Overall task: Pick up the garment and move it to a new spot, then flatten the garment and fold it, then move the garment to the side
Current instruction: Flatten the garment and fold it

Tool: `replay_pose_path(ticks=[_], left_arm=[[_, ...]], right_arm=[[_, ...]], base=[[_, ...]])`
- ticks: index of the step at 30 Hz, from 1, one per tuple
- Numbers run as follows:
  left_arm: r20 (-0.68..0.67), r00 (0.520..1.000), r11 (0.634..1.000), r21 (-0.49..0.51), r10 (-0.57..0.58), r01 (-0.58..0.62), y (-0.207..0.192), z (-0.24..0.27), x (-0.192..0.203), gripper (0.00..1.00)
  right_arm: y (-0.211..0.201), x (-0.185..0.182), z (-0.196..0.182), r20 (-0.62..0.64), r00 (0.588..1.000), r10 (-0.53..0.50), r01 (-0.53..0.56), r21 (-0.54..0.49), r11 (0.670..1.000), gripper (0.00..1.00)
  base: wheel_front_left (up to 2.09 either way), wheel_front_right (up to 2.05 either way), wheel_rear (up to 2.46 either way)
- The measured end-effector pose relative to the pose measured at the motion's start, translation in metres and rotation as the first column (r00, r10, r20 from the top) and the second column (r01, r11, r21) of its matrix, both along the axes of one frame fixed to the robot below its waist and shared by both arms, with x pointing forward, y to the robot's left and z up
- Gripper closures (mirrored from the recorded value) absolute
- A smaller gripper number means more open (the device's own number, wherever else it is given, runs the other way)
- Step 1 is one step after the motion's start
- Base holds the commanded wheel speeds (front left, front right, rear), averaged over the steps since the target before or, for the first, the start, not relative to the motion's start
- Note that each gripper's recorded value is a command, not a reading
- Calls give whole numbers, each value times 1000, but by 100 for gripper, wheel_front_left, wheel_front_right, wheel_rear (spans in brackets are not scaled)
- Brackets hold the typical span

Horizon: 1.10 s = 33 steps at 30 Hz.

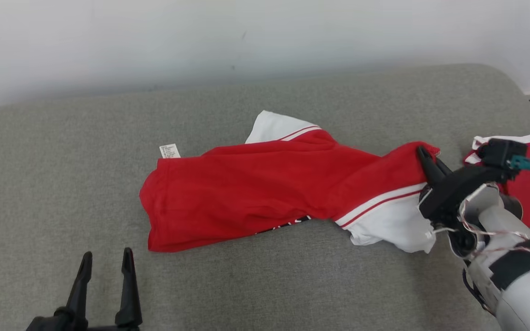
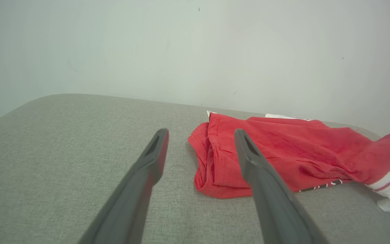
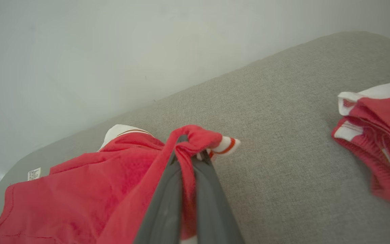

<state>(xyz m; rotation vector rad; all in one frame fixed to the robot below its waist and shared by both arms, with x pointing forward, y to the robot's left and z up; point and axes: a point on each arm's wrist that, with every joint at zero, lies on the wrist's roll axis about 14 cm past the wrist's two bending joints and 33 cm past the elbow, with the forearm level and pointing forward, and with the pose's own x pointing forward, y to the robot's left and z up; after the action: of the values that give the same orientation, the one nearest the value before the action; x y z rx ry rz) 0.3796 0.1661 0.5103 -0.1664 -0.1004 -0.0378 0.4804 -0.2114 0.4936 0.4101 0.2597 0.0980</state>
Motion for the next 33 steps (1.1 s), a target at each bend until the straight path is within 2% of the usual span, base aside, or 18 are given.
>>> replay_pose_path(ticks=[4,8,12,13,14,15,19,23,29,33], left_arm=[[6,1000,1000,13,-8,8,0,1,7,0],[7,1000,1000,17,-2,2,3,0,11,0],[0,1000,1000,20,13,-13,9,-2,13,0],[-4,1000,1000,21,17,-17,10,-3,13,0],[-6,1000,1000,22,21,-21,11,-4,14,0],[-9,1000,999,24,26,-26,13,-5,14,0],[-27,999,999,28,47,-46,20,-11,15,0],[-28,997,997,31,67,-66,26,-12,16,0],[-17,995,995,34,96,-95,35,-7,9,0],[-8,995,995,35,98,-98,36,-3,4,0]], right_arm=[[9,23,-5,-3,1000,-8,8,-72,997,100],[23,50,2,35,999,-11,15,-106,994,100],[32,66,-6,20,1000,-5,8,-146,989,100],[35,70,-8,17,1000,1,1,-152,988,83],[37,73,-11,12,1000,2,0,-152,988,83],[40,76,-13,9,1000,2,0,-147,989,0],[45,82,-25,-5,1000,7,-7,-144,990,0],[40,81,-33,-17,1000,21,-24,-198,980,0],[2,54,-41,-39,999,-21,9,-282,959,0],[-23,45,-18,21,999,-42,46,-328,943,0]], base=[[0,0,0],[0,0,0],[0,0,0],[0,0,0],[0,0,0],[0,0,0],[0,0,0],[0,0,0],[0,0,0],[0,0,0]])
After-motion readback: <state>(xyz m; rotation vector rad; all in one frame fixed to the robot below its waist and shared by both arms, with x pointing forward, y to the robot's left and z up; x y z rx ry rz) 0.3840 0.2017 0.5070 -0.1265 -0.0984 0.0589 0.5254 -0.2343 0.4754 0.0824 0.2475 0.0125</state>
